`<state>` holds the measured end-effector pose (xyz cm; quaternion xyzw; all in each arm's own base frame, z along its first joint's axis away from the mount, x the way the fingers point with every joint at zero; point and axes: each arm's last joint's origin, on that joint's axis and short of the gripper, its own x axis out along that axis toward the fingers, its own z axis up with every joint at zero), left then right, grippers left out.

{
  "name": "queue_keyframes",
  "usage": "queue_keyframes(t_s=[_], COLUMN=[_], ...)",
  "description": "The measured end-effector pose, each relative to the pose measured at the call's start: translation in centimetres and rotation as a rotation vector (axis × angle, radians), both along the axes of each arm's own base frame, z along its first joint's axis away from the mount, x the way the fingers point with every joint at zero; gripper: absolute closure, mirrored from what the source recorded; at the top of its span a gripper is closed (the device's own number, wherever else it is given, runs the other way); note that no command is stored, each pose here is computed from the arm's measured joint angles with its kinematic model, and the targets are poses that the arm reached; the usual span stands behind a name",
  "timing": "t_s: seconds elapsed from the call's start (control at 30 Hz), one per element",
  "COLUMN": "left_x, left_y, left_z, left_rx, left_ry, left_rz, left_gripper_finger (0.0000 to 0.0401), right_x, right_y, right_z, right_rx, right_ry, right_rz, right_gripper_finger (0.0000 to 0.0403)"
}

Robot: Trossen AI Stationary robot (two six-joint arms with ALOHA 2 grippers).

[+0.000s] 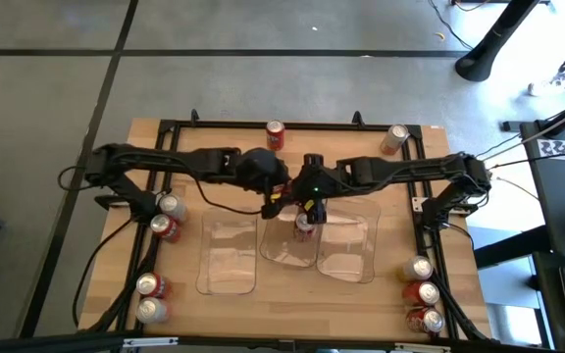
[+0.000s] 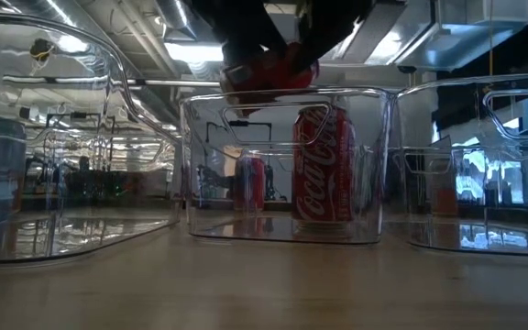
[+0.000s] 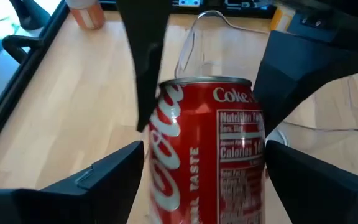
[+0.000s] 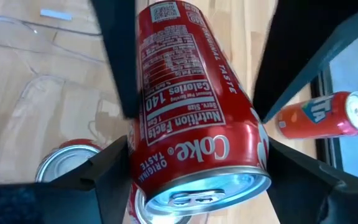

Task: Sort soda cans
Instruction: Put the top red white soda can into the center transparent bin

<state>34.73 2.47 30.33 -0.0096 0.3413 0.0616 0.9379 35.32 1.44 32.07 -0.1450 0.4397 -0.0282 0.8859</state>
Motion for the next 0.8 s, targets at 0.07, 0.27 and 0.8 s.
queue_keyframes(t_s=[0.07, 0.27, 0.8], left_x=[0.18, 0.53, 0.24], left_y=[0.00, -0.02, -0.04], left_z=[-0.35, -0.90, -1.01], left_rx=[-0.004, -0.014, -0.004], left_ry=[0.029, 0.046, 0.076], left_rz=[0.002, -0.022, -0.038], left_gripper_finger=[0.0080, 0.0079, 0.0079], right_x=[0.04, 0.09, 0.09], right_y=[-0.01, -0.01, -0.04], right_z=[0.04, 0.06, 0.17], right_rx=[0.000, -0.015, -0.046], right_ry=[-0.006, -0.007, -0.012], right_rz=[-0.001, 0.016, 0.017], right_gripper_finger=[0.0113, 0.0113, 0.0113])
